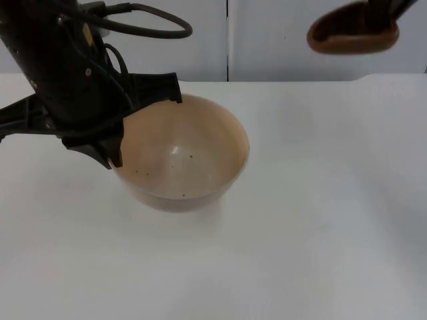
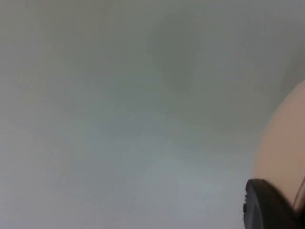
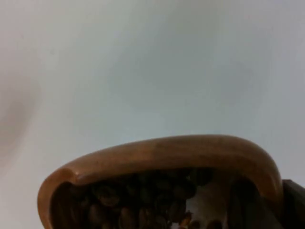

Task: Pick up the bowl with the left hand and pour the coffee beans from the cup into the bowl with the right hand.

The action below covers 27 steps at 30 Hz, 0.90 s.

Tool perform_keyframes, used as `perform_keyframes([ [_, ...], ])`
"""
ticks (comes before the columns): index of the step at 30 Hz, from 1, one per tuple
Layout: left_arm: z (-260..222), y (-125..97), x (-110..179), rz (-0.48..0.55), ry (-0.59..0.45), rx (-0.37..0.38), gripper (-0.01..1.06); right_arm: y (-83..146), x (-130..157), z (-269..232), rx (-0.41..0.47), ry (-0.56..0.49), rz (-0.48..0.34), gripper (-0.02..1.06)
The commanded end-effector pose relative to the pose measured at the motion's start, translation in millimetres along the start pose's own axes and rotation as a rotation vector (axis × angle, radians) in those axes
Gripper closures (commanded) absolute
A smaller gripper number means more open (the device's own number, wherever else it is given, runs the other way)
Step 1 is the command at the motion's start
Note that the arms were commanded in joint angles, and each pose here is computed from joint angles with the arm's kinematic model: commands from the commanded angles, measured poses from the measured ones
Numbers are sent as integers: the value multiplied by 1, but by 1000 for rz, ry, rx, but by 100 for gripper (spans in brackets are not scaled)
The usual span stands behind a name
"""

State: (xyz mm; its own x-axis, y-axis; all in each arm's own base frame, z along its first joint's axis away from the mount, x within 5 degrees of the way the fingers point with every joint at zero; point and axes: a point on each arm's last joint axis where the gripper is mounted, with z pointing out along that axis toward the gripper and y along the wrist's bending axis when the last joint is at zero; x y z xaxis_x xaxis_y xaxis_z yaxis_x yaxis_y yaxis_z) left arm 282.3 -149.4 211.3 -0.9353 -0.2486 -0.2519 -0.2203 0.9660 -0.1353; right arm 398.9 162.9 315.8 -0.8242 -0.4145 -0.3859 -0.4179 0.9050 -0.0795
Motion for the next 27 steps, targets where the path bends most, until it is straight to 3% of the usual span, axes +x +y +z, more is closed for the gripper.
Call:
perform_keyframes([
  [1,-3,-2,-1,-9,-14,21,105,3,-2,-10,-8,-17,-10,105],
  [6,-3,-3,-1,-9,-16,23,105,8,-2,-10,-13,-18,-22,105],
  [11,-3,-3,-1,-9,-17,24,105,30,-2,-12,-20,-22,-75,105],
  [18,-3,-3,-1,-9,-17,24,105,72,-1,-16,-43,-32,-175,105],
  [21,-3,-3,-1,-9,-15,22,105,97,2,-20,-2,-45,-265,105],
  [27,-3,-3,-1,-9,-15,22,105,124,6,-25,12,-60,-346,105],
])
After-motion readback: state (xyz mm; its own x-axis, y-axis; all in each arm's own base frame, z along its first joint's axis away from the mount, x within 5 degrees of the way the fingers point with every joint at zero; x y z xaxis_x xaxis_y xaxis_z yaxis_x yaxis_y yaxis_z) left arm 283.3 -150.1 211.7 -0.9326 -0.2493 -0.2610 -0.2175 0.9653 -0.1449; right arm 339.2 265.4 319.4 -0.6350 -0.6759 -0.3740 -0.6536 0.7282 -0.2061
